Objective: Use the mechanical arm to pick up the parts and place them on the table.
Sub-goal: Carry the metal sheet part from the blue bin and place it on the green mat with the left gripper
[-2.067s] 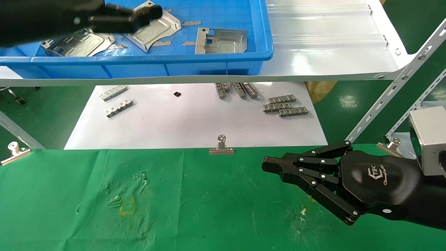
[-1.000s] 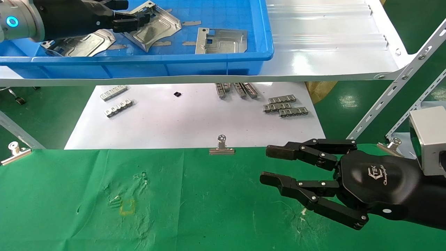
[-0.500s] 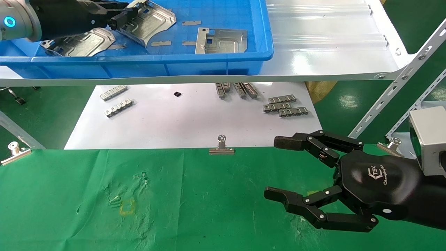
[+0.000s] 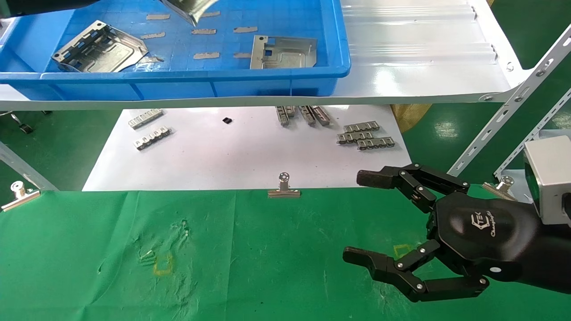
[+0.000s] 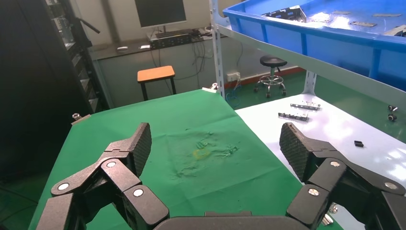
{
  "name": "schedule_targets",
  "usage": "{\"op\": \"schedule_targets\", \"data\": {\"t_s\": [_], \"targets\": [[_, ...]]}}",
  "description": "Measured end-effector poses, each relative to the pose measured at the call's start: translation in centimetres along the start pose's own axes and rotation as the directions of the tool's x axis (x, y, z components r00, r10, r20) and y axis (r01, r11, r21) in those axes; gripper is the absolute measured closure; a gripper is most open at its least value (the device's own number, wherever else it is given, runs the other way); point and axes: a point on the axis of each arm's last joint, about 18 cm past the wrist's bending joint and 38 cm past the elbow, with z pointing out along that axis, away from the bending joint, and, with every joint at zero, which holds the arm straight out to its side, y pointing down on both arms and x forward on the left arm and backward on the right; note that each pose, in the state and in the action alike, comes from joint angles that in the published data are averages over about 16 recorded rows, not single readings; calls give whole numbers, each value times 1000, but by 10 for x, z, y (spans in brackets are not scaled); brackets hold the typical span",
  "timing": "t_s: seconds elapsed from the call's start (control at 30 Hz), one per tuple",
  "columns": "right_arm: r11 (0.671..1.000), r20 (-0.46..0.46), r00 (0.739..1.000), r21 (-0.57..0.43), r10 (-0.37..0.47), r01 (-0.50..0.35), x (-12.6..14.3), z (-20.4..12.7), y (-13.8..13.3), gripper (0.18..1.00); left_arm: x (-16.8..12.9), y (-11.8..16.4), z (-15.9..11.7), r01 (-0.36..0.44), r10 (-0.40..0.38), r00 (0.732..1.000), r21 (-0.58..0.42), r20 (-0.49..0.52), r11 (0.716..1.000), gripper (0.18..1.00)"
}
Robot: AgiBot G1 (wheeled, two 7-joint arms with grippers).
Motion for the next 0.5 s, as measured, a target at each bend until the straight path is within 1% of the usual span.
{"op": "schedule_targets", "data": {"t_s": [0.13,0.27,0.4,0.5], "targets": [[1000,0,1000,0,0,0,0,0,0,196,22,-7,-10,-36,41,990,39,-131,999,912],[1000,0,1000,0,0,0,0,0,0,185,42,-6,-20,-75,90,966,69,-241,995,913],[1000,0,1000,0,0,0,0,0,0,179,58,0,-31,-118,142,938,94,-316,989,913],[1000,0,1000,0,0,0,0,0,0,178,67,9,-41,-146,172,922,101,-347,984,913]]}}
